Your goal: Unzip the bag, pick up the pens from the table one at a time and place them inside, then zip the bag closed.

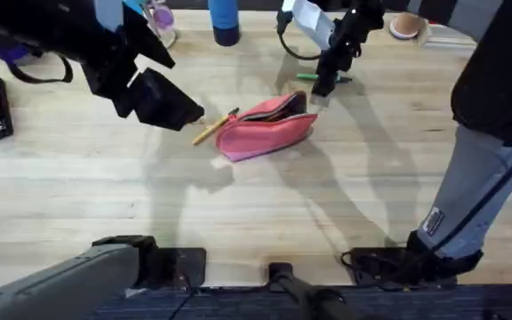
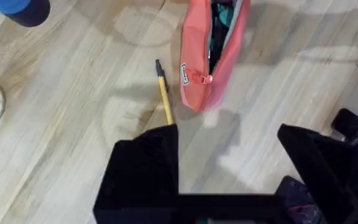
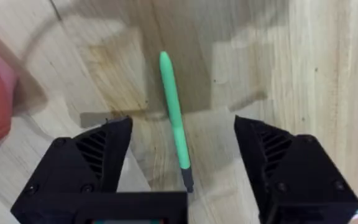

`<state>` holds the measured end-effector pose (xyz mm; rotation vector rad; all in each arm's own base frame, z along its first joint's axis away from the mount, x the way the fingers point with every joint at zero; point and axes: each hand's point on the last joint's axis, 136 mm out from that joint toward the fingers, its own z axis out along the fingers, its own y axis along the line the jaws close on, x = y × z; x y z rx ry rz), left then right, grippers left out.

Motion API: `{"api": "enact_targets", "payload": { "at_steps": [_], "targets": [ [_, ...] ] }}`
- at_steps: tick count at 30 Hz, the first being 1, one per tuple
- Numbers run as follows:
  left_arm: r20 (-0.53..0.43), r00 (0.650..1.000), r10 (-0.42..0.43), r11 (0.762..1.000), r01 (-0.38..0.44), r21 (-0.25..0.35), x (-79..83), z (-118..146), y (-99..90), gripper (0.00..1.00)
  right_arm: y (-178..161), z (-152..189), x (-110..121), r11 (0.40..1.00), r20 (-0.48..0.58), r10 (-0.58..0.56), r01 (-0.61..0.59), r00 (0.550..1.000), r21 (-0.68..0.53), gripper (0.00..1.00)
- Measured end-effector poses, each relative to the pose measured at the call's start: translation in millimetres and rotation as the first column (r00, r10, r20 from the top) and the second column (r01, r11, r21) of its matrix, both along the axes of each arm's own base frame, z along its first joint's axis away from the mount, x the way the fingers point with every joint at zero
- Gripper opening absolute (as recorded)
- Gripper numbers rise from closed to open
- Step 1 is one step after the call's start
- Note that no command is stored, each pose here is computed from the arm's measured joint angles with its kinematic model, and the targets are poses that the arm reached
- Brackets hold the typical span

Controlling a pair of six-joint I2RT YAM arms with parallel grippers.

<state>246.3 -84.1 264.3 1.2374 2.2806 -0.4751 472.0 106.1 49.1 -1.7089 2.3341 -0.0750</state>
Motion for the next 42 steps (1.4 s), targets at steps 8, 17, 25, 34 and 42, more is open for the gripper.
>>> {"api": "enact_targets", "payload": {
  "at_steps": [8,17,25,34,42],
  "targets": [
    [0.0,1.0,0.0,1.0,0.0,0.0,0.0,0,0.0,0.995,3,-3,-1,0.999,-0.016,0.001,-0.001,1.0,0.048,0.977],
    [0.0,1.0,0.0,1.0,0.0,0.0,0.0,0,0.0,0.995,0,-7,-2,0.993,-0.062,-0.083,0.088,0.995,0.082,0.994],
    [0.0,1.0,0.0,1.0,0.0,0.0,0.0,0,0.0,0.995,2,-12,-8,0.981,-0.129,-0.133,0.149,0.983,0.128,0.996],
    [0.0,1.0,0.0,1.0,0.0,0.0,0.0,0,0.0,0.995,7,-11,-8,0.967,-0.15,-0.172,0.196,0.974,0.162,0.996],
    [0.0,1.0,0.0,1.0,0.0,0.0,0.0,0,0.0,0.995,7,-12,-8,0.967,-0.149,-0.179,0.202,0.972,0.153,0.996]
  ]
}}
